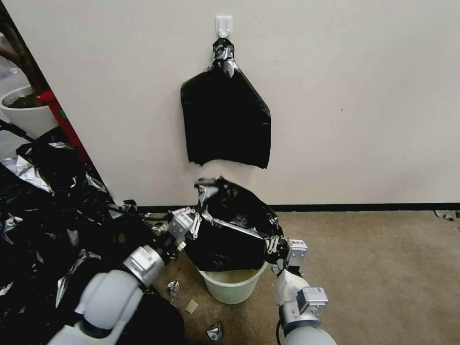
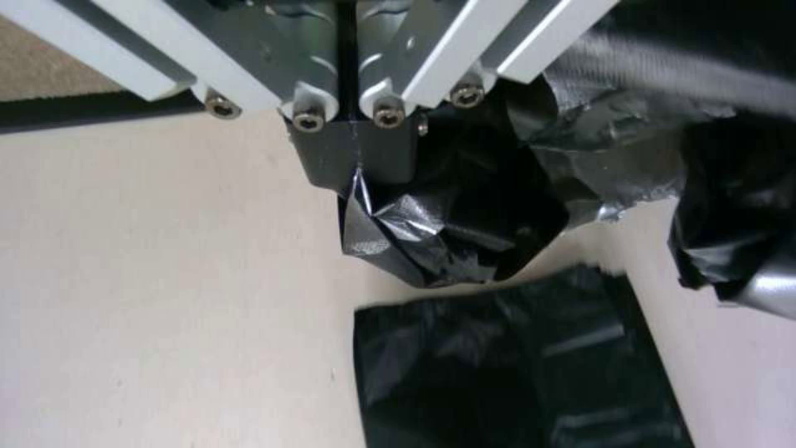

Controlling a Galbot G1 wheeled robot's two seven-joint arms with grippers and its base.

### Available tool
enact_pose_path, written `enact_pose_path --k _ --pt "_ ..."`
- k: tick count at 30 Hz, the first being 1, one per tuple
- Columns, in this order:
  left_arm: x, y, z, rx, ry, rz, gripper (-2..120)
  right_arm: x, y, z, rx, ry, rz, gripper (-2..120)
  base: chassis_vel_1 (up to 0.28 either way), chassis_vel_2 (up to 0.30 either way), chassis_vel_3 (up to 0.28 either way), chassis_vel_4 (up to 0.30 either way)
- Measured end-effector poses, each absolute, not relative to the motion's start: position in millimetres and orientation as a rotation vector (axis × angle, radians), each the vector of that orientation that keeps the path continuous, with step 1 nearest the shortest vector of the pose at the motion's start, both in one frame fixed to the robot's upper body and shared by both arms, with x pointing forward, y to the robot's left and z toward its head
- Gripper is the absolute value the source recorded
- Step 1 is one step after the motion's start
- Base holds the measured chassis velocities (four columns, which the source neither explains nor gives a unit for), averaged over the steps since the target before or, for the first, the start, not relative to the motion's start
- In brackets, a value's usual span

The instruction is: Place a trash bag onto the trash bin.

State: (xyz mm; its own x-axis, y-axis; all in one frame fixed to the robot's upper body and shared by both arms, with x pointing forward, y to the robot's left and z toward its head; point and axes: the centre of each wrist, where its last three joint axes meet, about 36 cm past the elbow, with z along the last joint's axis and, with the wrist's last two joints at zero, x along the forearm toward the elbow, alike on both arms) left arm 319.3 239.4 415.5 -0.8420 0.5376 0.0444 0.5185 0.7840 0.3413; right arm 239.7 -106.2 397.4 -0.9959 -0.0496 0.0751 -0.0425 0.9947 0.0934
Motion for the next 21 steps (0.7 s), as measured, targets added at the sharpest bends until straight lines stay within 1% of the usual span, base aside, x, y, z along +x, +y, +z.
enact_pose_path --k 1,3,7,12,16,19,20,21 --pt "319.3 239.4 415.5 0.864 2.915 0.533 0 239.7 -106.2 397.4 0.071 -3.06 -0.141 0 0.0 0.0 0.0 0.0" --pt "309.6 234.3 399.4 0.881 2.958 0.532 0 232.8 -103.1 386.6 0.091 -3.046 -0.098 0 0.0 0.0 0.0 0.0" --pt "297.4 232.5 387.8 0.919 2.994 0.564 0 222.8 -102.0 373.6 0.111 -3.011 -0.06 0 0.0 0.0 0.0 0.0" --pt "285.7 231.0 384.8 0.904 3.047 0.588 0 216.3 -101.9 369.5 0.067 -2.972 -0.055 0 0.0 0.0 0.0 0.0" --pt "269.7 222.8 396.0 0.753 3.115 0.56 0 209.7 -96.8 374.8 -0.017 -2.862 -0.14 0 0.0 0.0 0.0 0.0" --pt "253.9 207.2 410.6 0.564 3.205 0.4 0 209.7 -96.3 391.2 -0.084 -2.745 -0.24 0 0.0 0.0 0.0 0.0" --pt "253.9 207.2 410.6 0.564 3.205 0.4 0 209.7 -96.3 391.2 -0.084 -2.745 -0.24 0 0.0 0.0 0.0 0.0" --pt "248.5 201.6 415.0 0.515 3.255 0.334 0 210.1 -96.8 395.7 -0.09 -2.711 -0.255 0 0.0 0.0 0.0 0.0"
